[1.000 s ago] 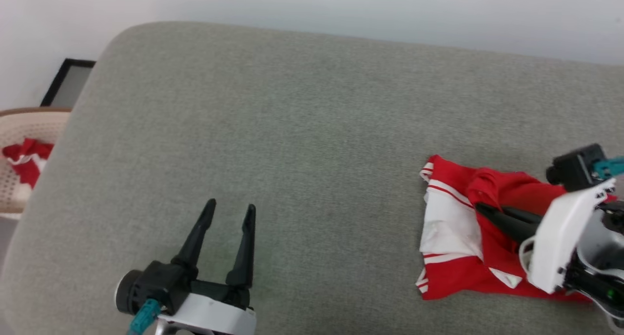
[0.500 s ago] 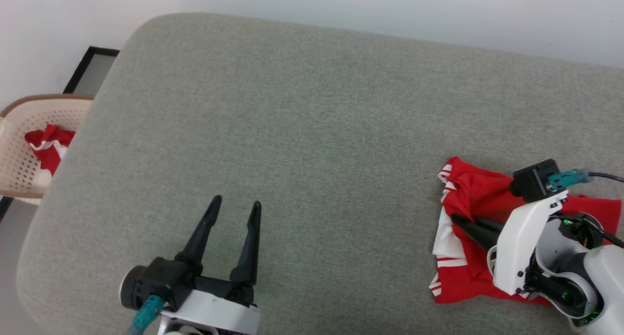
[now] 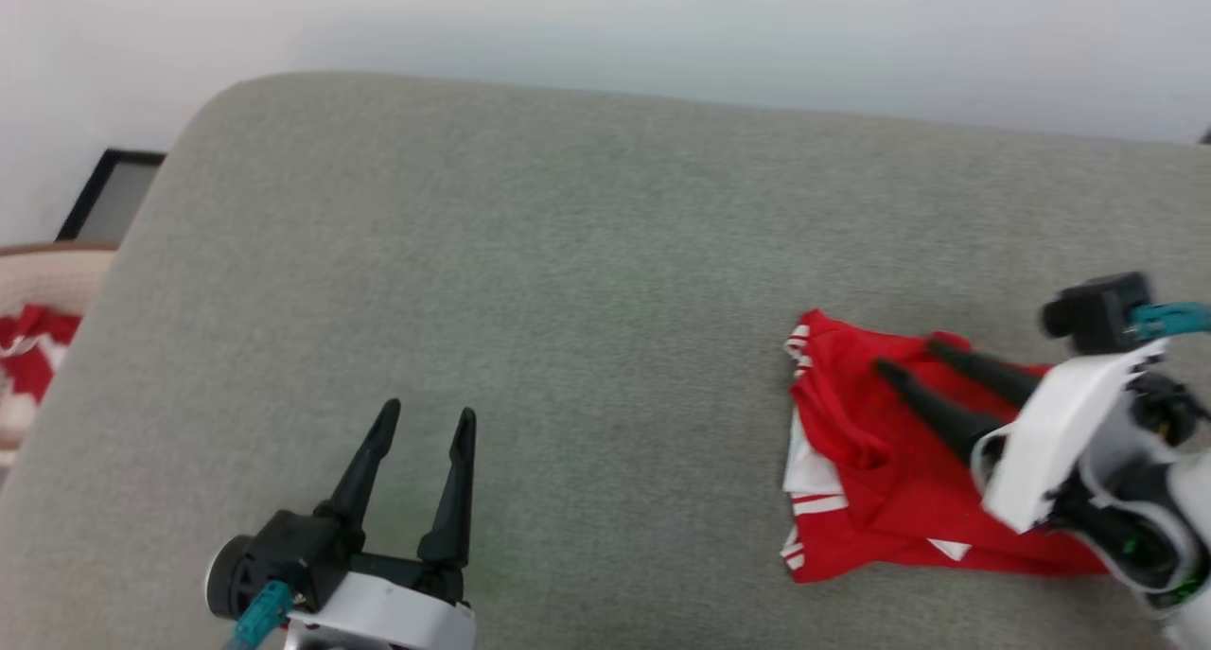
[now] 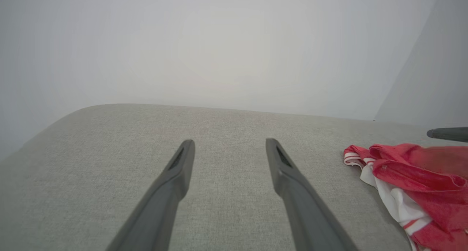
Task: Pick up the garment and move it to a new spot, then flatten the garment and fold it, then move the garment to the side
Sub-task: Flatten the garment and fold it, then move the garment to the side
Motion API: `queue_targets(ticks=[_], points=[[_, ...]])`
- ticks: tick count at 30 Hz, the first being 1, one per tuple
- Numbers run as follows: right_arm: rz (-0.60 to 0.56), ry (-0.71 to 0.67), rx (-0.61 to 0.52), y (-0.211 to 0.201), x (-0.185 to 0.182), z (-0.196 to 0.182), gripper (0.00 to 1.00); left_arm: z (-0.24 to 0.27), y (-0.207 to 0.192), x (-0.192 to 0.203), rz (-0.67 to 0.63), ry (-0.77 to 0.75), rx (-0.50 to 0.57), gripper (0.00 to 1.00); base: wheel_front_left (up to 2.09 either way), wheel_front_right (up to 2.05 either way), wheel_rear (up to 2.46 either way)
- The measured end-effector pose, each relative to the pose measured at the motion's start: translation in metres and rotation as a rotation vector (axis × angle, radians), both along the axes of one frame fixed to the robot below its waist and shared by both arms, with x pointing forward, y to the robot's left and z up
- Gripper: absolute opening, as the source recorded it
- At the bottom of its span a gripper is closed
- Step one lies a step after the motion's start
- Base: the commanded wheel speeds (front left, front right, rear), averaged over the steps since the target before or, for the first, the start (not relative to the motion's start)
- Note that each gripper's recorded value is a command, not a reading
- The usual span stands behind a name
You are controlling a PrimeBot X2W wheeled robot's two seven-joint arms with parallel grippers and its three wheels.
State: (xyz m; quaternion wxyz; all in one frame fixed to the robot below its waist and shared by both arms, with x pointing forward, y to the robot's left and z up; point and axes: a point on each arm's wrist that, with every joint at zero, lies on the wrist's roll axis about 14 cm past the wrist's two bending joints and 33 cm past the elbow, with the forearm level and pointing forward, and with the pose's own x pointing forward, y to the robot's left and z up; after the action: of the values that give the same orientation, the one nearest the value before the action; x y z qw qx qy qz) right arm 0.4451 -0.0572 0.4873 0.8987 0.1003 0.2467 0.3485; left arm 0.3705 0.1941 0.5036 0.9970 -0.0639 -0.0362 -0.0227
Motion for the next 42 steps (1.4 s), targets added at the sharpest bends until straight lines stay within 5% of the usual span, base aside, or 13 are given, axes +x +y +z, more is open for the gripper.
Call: queue_targets(ticks=[10, 18, 42], points=[[-0.304, -0.201, 0.050, -0.089, 0.015, 0.027, 1.00, -0.007, -0.014, 0.007, -0.043, 0.018, -0.071, 1.00, 0.00, 0.00, 0.00], [-0.489, -0.354, 0.040, -0.139, -0.006, 0.023, 1.00, -0.014, -0.016, 0.005, -0.059, 0.043, -0.072, 1.00, 0.00, 0.00, 0.00], [-0.664, -0.545, 0.054, -0.163, -0.099, 0.040, 1.00, 0.000, 0.002, -0.050, -0.018, -0.005, -0.035, 1.00, 0.00, 0.00, 0.00]])
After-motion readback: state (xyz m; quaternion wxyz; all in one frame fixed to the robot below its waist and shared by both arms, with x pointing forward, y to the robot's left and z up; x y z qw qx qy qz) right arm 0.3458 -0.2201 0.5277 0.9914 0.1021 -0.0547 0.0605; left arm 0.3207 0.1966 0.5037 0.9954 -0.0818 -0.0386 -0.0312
